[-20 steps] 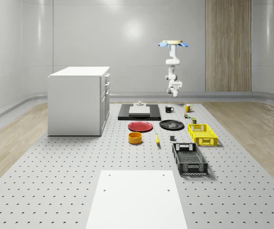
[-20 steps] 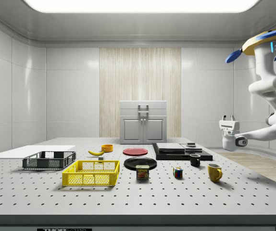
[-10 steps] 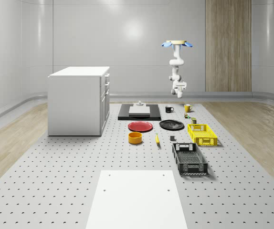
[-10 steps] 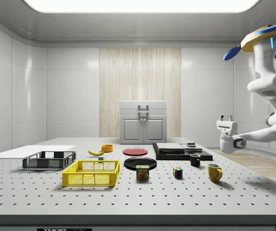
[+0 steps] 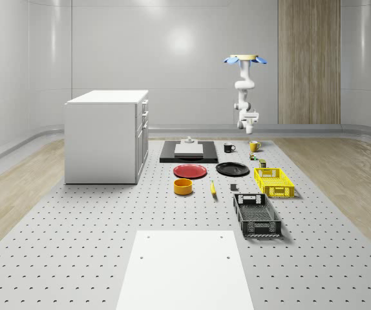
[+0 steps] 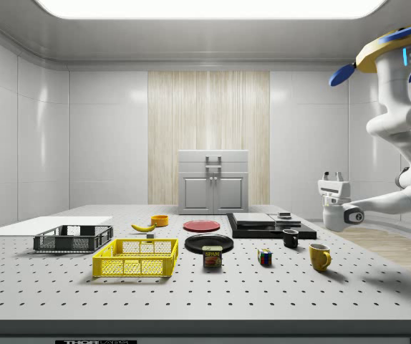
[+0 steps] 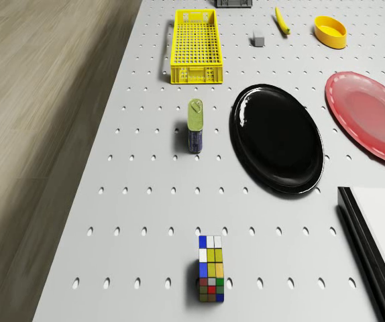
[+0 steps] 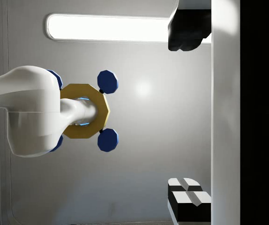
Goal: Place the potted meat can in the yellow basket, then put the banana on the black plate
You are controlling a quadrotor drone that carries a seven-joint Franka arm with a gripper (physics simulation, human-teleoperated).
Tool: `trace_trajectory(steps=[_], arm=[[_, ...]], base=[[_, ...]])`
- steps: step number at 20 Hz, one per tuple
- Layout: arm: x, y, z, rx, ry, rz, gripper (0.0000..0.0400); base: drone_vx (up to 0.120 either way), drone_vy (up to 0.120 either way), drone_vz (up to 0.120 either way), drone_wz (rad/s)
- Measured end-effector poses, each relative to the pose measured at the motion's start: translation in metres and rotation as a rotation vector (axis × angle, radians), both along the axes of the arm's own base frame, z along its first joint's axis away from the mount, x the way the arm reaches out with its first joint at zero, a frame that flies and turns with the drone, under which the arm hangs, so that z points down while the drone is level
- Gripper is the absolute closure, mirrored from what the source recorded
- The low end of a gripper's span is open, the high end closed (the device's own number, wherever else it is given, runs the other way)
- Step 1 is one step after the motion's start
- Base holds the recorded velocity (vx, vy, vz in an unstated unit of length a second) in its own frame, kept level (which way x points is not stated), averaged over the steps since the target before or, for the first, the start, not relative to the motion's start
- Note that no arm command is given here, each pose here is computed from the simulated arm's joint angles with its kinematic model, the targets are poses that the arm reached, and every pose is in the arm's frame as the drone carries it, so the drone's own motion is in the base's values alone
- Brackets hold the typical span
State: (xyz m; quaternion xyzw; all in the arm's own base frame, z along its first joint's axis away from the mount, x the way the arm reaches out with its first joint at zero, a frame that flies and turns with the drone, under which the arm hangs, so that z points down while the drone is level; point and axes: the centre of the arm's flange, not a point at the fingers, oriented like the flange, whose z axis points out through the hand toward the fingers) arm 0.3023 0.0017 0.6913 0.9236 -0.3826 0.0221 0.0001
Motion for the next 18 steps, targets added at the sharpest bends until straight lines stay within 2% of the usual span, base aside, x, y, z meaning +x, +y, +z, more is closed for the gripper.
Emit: trace_trajectory(steps=[10,14,18], arm=[[-0.0007,0.008,0.0,-0.076,-0.0075,-0.002,0.0],[-0.001,0.016,-0.002,-0.165,-0.0105,-0.004,0.0],[-0.0011,0.033,-0.006,-0.339,-0.0131,-0.009,0.0]], base=[[0.12,0.12,0.0,0.0],[0.12,0.0,0.0,0.0],[0.12,0.0,0.0,0.0]])
